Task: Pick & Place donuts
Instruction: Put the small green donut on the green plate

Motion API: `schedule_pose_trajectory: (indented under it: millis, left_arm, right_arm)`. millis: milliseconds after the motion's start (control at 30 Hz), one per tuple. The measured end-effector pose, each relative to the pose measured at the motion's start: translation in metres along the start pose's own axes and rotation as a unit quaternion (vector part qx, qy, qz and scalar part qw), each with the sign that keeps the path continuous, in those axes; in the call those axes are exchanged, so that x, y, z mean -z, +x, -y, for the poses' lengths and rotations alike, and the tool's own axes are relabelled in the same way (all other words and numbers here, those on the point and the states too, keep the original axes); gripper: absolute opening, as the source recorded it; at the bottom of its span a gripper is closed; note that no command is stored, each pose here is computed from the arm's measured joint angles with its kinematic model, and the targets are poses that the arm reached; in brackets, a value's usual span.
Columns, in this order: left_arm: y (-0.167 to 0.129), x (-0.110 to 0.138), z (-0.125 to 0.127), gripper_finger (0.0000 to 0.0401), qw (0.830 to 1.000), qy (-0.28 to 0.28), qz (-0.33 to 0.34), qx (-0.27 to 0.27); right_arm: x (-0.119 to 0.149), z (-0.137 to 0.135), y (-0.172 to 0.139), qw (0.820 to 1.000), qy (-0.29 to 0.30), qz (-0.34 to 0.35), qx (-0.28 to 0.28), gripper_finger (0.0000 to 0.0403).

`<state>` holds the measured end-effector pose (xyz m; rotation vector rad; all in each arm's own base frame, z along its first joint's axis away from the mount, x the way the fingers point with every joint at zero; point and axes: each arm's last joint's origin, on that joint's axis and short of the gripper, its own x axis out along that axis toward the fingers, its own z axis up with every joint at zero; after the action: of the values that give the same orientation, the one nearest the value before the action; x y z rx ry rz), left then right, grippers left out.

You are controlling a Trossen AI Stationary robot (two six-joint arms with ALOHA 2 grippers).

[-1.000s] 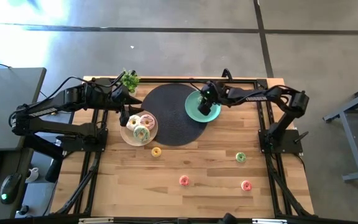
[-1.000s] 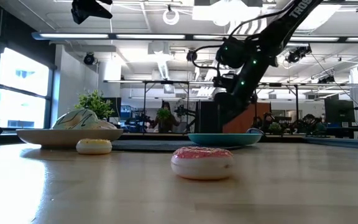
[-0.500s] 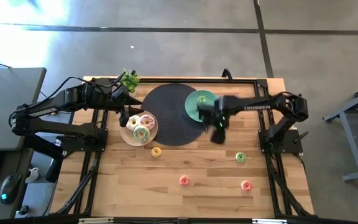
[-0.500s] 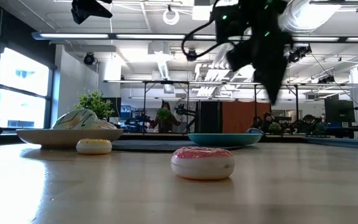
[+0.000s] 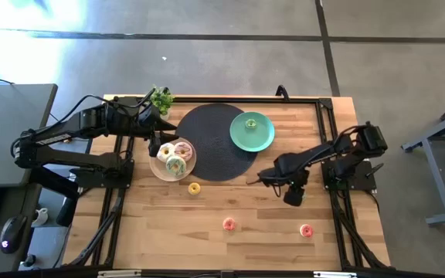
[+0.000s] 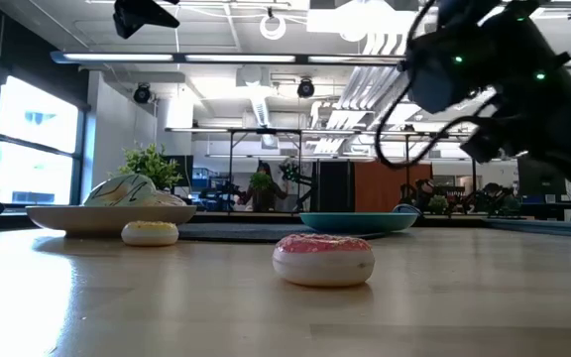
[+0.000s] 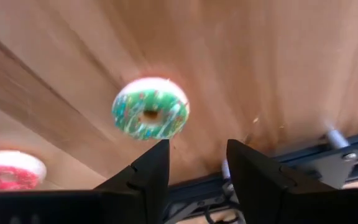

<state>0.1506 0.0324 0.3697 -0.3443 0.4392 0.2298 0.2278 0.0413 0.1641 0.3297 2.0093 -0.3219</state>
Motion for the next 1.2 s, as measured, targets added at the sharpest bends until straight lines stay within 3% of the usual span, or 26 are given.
schedule_pose_trajectory:
  millis: [133,333,533,700,833,900,1000,1067,1200]
  left_arm:
    - [0.0,0.0,0.0,0.0191,1.0,-0.004,0.0,0.0]
    - [0.0,0.0,0.0,0.0191,1.0,-0.004,0.0,0.0]
    - [0.0,0.0,0.0,0.0191,1.0,-0.004,0.0,0.0]
    - [0.0,0.0,0.0,0.0191,1.0,0.001,0.0,-0.001]
    - [0.0,0.0,0.0,0.0191,1.0,0.008,0.001,-0.002]
    - [0.0,0.0,0.0,0.0191,1.0,0.009,0.001,-0.002]
    - [0.0,0.0,0.0,0.0191,1.0,0.009,0.002,-0.002]
    - [0.0,0.0,0.0,0.0191,1.0,0.009,0.002,-0.002]
    - [0.0,0.0,0.0,0.0191,1.0,0.009,0.001,-0.002]
  right_arm:
    - [0.002,-0.002,0.011,1.0,-0.002,-0.001,-0.004,0.0152]
    - [-0.008,-0.006,0.032,0.997,0.002,0.038,-0.061,0.0151]
    - [-0.003,0.001,0.046,0.998,0.023,0.026,-0.043,0.0146]
    - [-0.006,-0.003,0.04,0.997,0.017,0.032,-0.061,0.0094]
    - [-0.019,-0.01,0.013,0.993,0.015,0.079,-0.09,0.0024]
    - [-0.026,-0.013,-0.006,0.989,0.009,0.118,-0.092,0.0011]
    - [-0.04,-0.014,-0.042,0.973,-0.027,0.214,-0.079,0.0027]
    - [-0.051,-0.011,-0.068,0.953,-0.047,0.295,-0.05,0.0034]
    - [-0.072,0.015,-0.112,0.902,-0.008,0.431,0.034,0.0018]
